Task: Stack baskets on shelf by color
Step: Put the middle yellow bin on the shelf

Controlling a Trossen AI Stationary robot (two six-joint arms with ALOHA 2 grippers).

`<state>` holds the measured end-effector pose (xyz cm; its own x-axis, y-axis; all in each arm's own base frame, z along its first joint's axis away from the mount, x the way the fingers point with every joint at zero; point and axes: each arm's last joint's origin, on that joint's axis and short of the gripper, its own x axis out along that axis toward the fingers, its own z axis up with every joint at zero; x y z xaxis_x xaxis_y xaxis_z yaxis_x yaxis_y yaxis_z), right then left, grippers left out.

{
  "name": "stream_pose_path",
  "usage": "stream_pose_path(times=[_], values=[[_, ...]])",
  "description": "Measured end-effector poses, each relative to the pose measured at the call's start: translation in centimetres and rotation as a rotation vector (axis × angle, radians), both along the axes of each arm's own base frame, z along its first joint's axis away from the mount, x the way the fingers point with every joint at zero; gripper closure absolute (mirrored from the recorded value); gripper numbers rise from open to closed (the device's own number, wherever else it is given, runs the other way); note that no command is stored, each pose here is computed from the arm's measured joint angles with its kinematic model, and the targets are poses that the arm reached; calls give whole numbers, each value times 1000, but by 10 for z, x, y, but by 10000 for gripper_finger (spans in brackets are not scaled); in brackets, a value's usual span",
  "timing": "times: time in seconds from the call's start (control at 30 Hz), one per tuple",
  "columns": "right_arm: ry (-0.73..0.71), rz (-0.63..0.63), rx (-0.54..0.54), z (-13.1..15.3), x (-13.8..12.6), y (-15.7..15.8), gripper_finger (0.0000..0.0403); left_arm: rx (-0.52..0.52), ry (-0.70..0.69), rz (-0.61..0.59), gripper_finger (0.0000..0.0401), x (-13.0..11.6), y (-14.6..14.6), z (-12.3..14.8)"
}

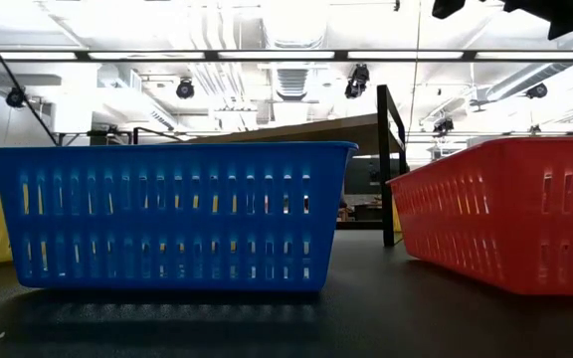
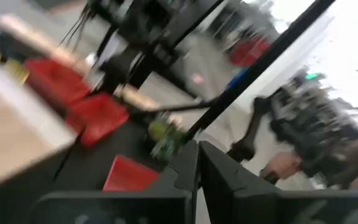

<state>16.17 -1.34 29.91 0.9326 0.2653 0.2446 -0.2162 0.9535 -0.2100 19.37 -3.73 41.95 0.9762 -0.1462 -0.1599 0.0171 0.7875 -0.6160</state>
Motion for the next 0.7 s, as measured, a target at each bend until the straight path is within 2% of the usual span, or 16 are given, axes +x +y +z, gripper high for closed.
stream_pose_path(times=[0.1, 0.2, 0.5, 0.7], values=[[13, -1, -1, -1, 0, 0, 394, 19, 93, -14, 401, 4, -18, -1], [17, -2, -3, -2, 0, 0, 394, 44, 138, -76, 401, 16, -41, -4], [14, 0, 3, -1, 0, 0, 394, 92, 257, -214, 401, 71, -97, -10], [18, 15, 25, 0, 0, 0, 394, 201, 538, -226, 401, 99, -112, -38]])
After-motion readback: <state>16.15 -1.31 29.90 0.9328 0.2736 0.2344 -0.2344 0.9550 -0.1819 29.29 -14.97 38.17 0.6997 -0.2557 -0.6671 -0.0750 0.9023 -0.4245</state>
